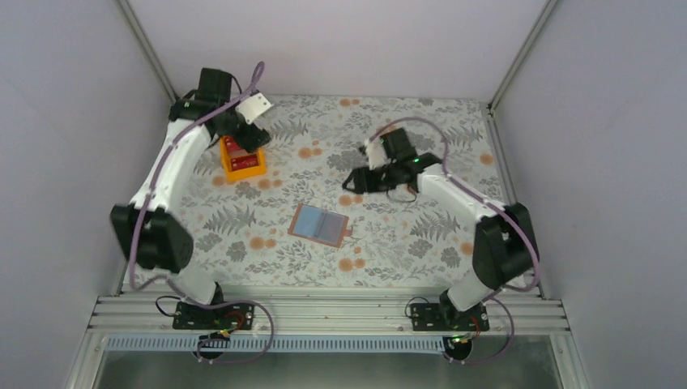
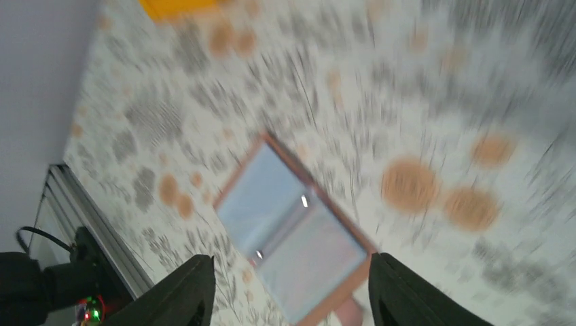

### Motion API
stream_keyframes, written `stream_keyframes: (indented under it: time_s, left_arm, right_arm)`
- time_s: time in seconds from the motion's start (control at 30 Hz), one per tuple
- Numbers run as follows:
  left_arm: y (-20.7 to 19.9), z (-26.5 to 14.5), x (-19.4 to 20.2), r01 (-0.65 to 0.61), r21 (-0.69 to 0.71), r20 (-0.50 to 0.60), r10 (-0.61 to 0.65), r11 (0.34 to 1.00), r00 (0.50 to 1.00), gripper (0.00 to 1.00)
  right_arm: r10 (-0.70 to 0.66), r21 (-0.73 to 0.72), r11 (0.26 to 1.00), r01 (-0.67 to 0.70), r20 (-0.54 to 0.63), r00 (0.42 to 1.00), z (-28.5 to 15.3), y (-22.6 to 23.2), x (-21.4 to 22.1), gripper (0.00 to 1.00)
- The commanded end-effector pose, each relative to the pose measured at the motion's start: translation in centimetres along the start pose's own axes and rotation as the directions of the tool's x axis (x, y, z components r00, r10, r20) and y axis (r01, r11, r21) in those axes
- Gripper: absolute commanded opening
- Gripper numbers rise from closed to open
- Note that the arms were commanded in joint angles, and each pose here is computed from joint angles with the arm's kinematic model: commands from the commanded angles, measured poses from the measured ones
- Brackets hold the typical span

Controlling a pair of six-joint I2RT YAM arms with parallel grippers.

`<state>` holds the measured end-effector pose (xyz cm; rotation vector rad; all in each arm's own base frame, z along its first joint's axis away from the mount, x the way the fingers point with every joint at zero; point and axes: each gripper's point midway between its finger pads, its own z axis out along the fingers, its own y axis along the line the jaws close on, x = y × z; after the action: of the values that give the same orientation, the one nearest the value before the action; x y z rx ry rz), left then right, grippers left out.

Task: Take the credit cards out of the card holder

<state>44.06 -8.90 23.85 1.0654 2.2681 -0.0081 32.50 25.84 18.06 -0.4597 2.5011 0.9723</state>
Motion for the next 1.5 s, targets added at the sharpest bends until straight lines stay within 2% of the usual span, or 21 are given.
stream_keyframes:
  time_s: [0.0,0.1,0.2,0.27,0.37,0.47,0.53,0.77,1.03,1.13,1.2,1.37,1.47]
  left_arm:
    - [-11.6,-0.4,-0.4,0.241,0.483,0.078,-0.315,0.842,0.946,0.84]
    - [-15.0,0.9,1.6,0.351,0.587,-0.016,-0.423,0.729,0.906,0.88]
    - [-16.7,2.5,3.9,0.438,0.598,-0.082,-0.492,0.671,0.867,0.95]
    - [-18.5,4.0,6.1,0.510,0.606,-0.147,-0.544,0.610,0.826,1.00]
    - [-19.9,5.2,8.4,0.595,0.584,-0.213,-0.603,0.552,0.769,1.00]
    - [-20.5,5.9,8.7,0.638,0.593,-0.259,-0.634,0.491,0.729,1.00]
    - [-21.3,6.4,9.1,0.668,0.610,-0.307,-0.649,0.427,0.696,1.00]
    - [-23.7,8.5,12.1,0.754,0.573,-0.422,-0.672,0.322,0.608,1.00]
    - [-25.1,10.1,12.0,0.736,0.606,-0.452,-0.631,0.302,0.630,1.00]
    - [-25.4,10.2,11.5,0.721,0.628,-0.451,-0.617,0.295,0.645,1.00]
    - [-25.5,10.2,11.0,0.709,0.642,-0.447,-0.609,0.290,0.655,0.96]
    - [-25.9,10.3,10.8,0.699,0.655,-0.447,-0.597,0.288,0.666,0.76]
    - [-26.1,10.3,10.5,0.694,0.665,-0.454,-0.588,0.277,0.670,0.74]
  right_arm:
    - [0.084,-0.011,0.996,-0.087,-0.134,0.987,4.5,0.2,5.5,0.57]
    - [0.113,-0.020,0.993,-0.118,-0.181,0.977,6.1,0.6,8.0,0.55]
    - [0.134,-0.037,0.988,-0.147,-0.234,0.963,7.8,1.1,10.5,0.53]
    - [0.154,-0.015,0.986,-0.164,-0.269,0.951,9.0,0.5,11.8,0.51]
    - [0.193,0.036,0.981,-0.191,-0.280,0.940,9.9,-0.8,12.7,0.50]
    - [0.211,0.087,0.977,-0.194,-0.279,0.937,10.5,-2.0,13.1,0.52]
    - [0.216,0.095,0.976,-0.196,-0.292,0.932,11.0,-2.3,13.3,0.53]
    - [0.204,0.073,0.979,-0.191,-0.309,0.929,12.3,-2.5,13.1,0.54]
    - [0.142,-0.144,0.970,-0.197,-0.325,0.935,13.6,0.9,11.1,0.50]
    - [0.128,-0.181,0.964,-0.194,-0.322,0.938,13.9,1.6,10.5,0.47]
    - [0.122,-0.184,0.965,-0.187,-0.314,0.942,14.1,1.7,9.9,0.45]
    - [0.131,-0.172,0.966,-0.192,-0.315,0.940,14.5,1.4,9.5,0.27]
    - [0.131,-0.177,0.964,-0.197,-0.326,0.936,14.7,1.3,9.5,0.09]
